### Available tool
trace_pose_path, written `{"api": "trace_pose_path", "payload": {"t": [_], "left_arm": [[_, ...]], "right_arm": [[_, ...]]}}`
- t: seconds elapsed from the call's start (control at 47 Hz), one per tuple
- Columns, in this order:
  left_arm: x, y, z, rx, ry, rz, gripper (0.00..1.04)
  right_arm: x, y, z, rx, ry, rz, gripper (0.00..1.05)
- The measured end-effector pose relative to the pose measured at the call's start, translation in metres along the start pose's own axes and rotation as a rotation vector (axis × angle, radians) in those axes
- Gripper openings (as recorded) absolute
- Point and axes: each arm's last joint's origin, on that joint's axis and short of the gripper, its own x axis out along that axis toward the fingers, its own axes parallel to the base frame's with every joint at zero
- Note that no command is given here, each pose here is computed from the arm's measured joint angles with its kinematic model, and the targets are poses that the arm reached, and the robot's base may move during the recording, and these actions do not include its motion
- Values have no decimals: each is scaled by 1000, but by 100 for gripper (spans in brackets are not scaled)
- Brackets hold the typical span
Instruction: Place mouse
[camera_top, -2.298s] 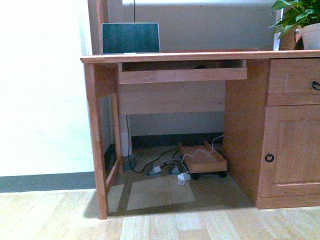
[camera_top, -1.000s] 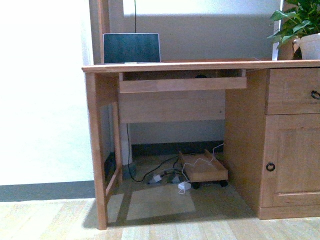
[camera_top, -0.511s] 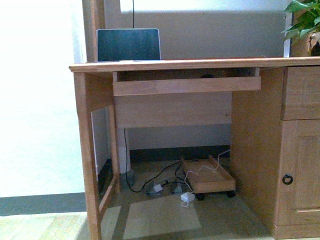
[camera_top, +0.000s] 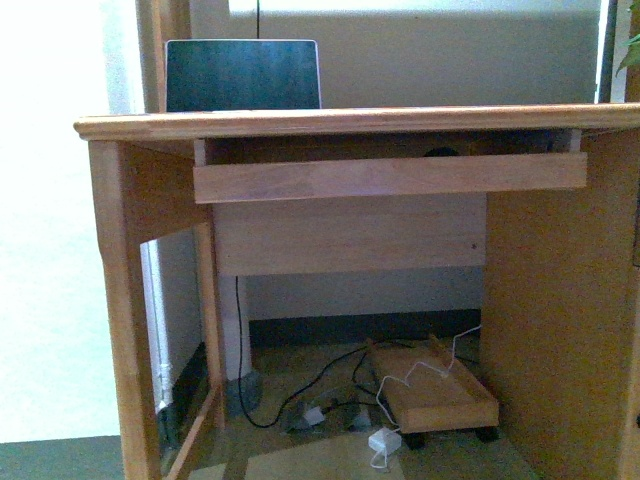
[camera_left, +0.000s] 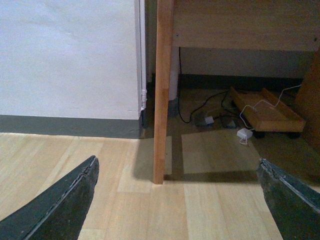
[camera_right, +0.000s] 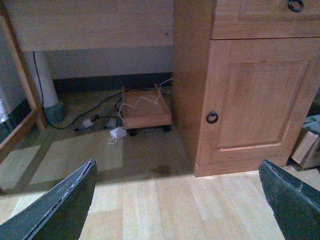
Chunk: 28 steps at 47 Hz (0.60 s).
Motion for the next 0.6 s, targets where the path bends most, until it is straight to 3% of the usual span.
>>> {"api": "trace_pose_path", "payload": {"t": [0.596], "left_arm": [[0,0,0,0,2,0,97]], "right_arm": [[0,0,0,0,0,0,97]]}}
